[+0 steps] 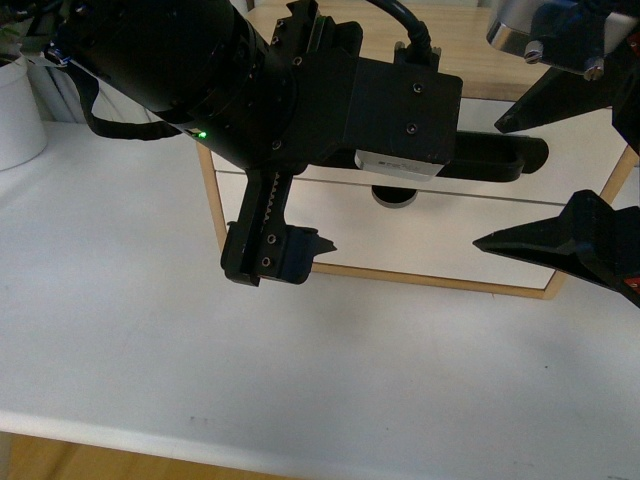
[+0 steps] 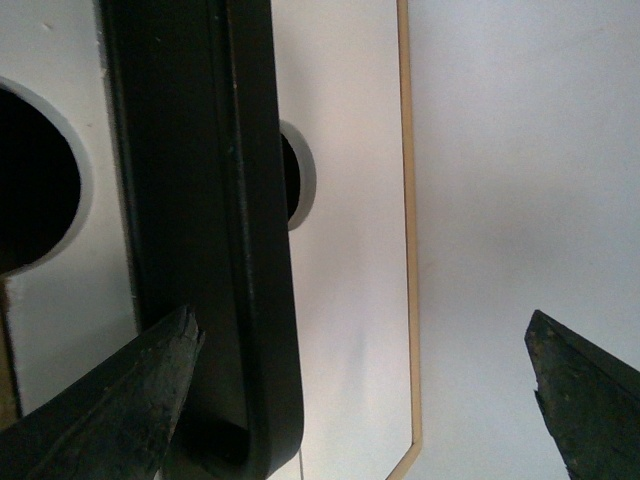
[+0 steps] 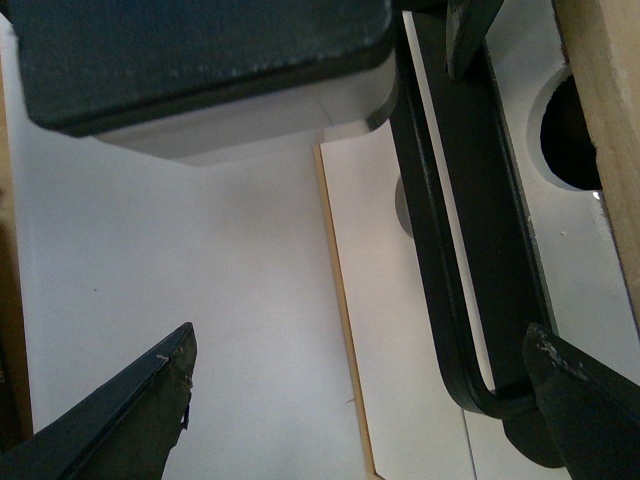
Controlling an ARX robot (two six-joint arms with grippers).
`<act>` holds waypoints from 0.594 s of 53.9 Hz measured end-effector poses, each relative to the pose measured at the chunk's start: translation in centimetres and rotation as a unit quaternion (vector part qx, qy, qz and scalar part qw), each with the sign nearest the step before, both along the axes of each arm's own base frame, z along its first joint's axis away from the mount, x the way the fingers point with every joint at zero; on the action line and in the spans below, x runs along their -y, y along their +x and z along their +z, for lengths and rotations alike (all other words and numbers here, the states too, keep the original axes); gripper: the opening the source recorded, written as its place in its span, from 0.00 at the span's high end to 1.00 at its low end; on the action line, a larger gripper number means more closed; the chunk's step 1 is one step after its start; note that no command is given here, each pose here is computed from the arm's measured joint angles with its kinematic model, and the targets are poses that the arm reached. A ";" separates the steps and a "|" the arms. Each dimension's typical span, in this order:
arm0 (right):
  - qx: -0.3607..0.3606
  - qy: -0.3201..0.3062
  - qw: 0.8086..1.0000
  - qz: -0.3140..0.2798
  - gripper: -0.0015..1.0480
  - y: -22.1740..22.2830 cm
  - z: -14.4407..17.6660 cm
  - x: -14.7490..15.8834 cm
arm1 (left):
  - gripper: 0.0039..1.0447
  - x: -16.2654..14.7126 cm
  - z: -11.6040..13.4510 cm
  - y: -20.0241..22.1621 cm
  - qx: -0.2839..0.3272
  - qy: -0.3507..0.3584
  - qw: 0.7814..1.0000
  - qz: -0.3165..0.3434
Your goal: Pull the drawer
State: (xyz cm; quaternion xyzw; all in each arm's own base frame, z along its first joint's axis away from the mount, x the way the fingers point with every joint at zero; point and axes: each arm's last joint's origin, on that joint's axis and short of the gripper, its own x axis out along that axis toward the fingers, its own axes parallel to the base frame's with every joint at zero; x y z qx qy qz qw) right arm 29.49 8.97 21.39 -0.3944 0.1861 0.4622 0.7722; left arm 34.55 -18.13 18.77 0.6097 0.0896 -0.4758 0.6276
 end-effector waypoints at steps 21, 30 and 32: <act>-0.007 -0.008 1.000 0.005 0.09 0.9 -1.2 -0.8 | 0.05 -0.3 -0.6 0.1 -0.013 0.021 1.000 0.002; -0.001 -0.010 1.000 0.004 0.09 1.5 -1.6 -1.0 | 0.05 -0.4 -0.7 0.2 -0.013 0.021 1.000 0.002; 0.000 -0.010 1.000 0.004 0.09 1.6 -1.7 -1.0 | 0.05 -0.4 -0.7 0.2 -0.013 0.022 1.000 0.002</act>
